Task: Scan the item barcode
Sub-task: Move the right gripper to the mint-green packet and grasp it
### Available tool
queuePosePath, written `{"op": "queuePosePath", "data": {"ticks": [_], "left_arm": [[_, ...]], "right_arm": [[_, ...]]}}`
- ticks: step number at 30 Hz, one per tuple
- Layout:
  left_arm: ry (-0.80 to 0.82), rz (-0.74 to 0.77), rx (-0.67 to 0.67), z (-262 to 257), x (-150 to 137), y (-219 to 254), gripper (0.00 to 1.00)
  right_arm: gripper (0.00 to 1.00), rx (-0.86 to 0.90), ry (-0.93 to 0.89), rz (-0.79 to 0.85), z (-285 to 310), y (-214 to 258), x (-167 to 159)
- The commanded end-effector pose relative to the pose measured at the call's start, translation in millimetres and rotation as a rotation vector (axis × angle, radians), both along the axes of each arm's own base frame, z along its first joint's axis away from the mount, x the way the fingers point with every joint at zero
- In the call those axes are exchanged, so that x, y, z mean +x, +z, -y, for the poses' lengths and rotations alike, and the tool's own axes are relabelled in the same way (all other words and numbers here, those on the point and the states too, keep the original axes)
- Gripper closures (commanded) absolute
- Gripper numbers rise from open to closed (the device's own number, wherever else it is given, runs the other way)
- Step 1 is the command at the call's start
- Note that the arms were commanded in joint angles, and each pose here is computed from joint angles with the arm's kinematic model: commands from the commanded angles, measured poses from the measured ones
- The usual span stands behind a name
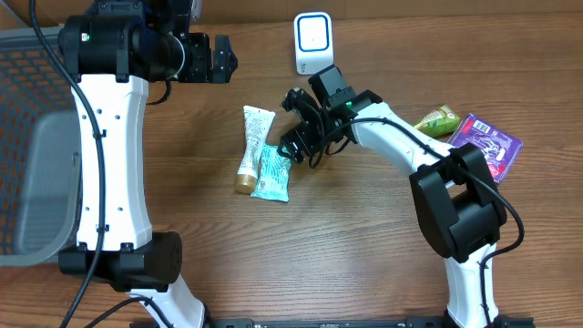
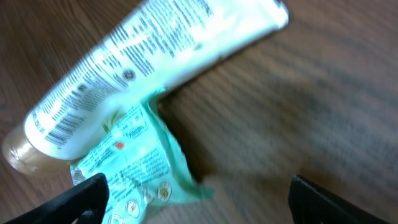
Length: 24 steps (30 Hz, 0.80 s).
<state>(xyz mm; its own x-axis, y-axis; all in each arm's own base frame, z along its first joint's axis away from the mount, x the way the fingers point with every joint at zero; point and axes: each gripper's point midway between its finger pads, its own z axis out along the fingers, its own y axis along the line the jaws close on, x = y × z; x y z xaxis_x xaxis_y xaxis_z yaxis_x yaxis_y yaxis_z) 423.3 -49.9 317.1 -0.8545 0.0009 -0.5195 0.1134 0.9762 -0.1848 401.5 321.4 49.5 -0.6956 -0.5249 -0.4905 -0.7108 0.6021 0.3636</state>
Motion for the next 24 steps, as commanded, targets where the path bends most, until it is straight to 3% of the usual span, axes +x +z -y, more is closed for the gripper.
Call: {"op": "queuePosePath", "data": {"ticks": [1,11,15,22,24], "left_arm": [[0.004,0.016,-0.016,3.8,-0.8,7.1,0.0],[0.004,0.016,-0.016,3.8,-0.8,7.1,0.0],[0.004,0.016,-0.016,3.8,-0.8,7.1,0.0],[0.004,0.016,-0.016,3.8,-0.8,7.1,0.0],[0.004,0.016,-0.016,3.8,-0.8,7.1,0.0]], "right_arm": [[0.11,0.052,0.065,0.03,-9.2,2.7,3.8],[0.23,0.097,0.092,-0.008,-20.3,-34.2,5.2],[0.34,0.089,0.058,-0.057,-18.1,-37.1,1.1],[0.96,0.034,-0.086,-0.275,-1.6,-46.6,-18.9],[0.96,0.02,-0.113,-0.308,9.8,-44.8,-19.4]]}}
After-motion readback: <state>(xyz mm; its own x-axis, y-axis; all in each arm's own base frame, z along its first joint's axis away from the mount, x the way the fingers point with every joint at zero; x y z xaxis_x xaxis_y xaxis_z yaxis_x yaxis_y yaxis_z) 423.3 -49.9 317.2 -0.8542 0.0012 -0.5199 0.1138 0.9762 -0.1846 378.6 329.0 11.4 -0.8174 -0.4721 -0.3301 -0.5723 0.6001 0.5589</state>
